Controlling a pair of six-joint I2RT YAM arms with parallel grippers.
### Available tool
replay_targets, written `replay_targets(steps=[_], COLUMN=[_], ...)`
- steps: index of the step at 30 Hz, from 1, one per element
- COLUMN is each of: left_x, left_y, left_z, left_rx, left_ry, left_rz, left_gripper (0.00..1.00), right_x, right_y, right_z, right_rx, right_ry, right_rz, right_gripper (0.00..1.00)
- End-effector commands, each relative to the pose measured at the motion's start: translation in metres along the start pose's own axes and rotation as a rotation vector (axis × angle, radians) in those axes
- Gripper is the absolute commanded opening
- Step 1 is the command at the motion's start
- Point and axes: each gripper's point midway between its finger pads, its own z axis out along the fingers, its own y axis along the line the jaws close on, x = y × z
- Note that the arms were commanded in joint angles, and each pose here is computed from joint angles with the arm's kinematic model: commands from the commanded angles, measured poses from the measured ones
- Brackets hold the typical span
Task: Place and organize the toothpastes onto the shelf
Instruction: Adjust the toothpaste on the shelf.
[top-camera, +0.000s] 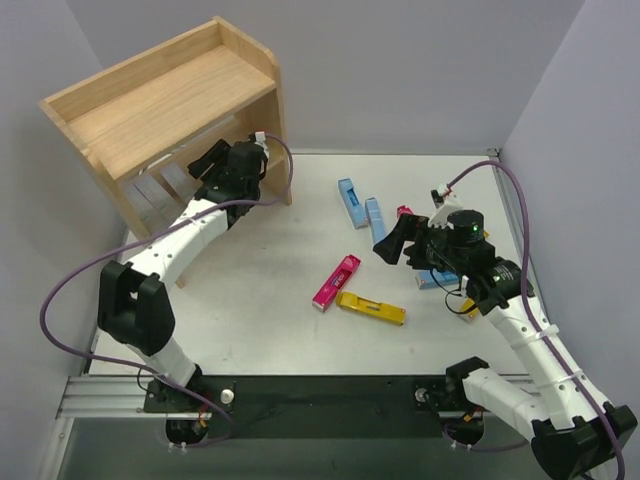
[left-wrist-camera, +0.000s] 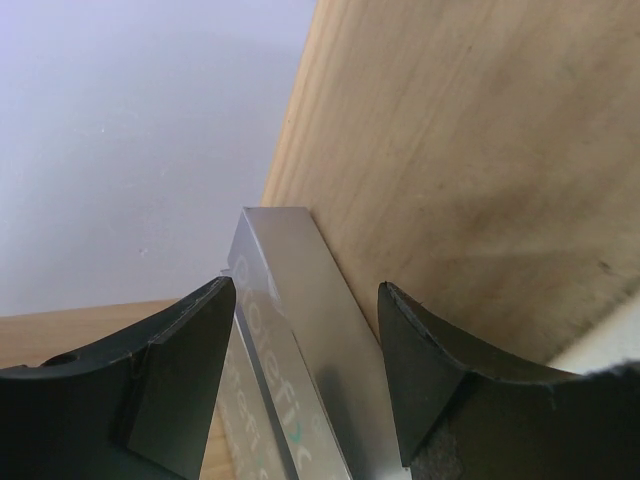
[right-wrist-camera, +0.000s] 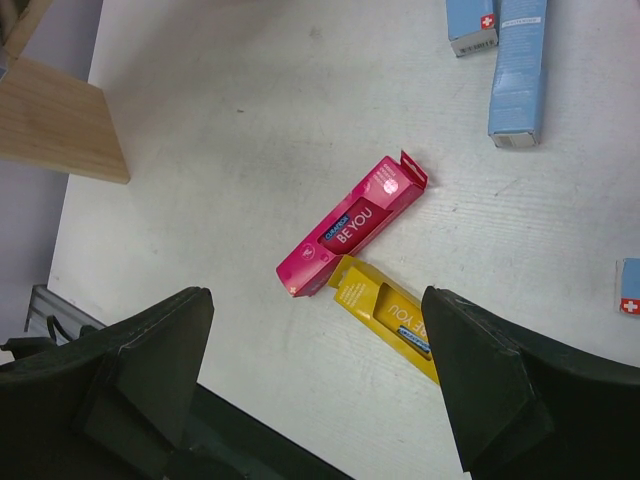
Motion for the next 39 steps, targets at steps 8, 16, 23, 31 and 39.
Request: replay_targets(steps=[8,16,23,31,39], left_x=[0.021,0.046,0.054,0.03,-0.014], left_y=[0.028,0.042,0.047,0.056,0.03], left_z=[0.011,0.015,0.016,0.004,-0.02], left_rx=[-0.104,-0.119,-0.121,-0.113,-0.045], left_ry=[0.14,0.195,0.209,0.137,0.004], left_rz=[0.09,0.078,0.072,0.005,-0.023], left_gripper=[0.7,0.7,0.72,0.77,0.77], right_x=[0.001,0.003,0.002,0.004,0.006], right_y=[-0.002,-0.001,-0.001,0.0,-0.002], right_z=[0.001,0.003,0.004,0.005,0.006], right_rx=[-0.002,-0.013,-0.014,-0.016,-0.013], right_ry=[0.007,0.019,0.021,0.03,0.034], right_rz=[-0.005,-0.009,-0.007,-0.006,-0.005], right_gripper=[0.89,0.89,0.89,0.89,0.89])
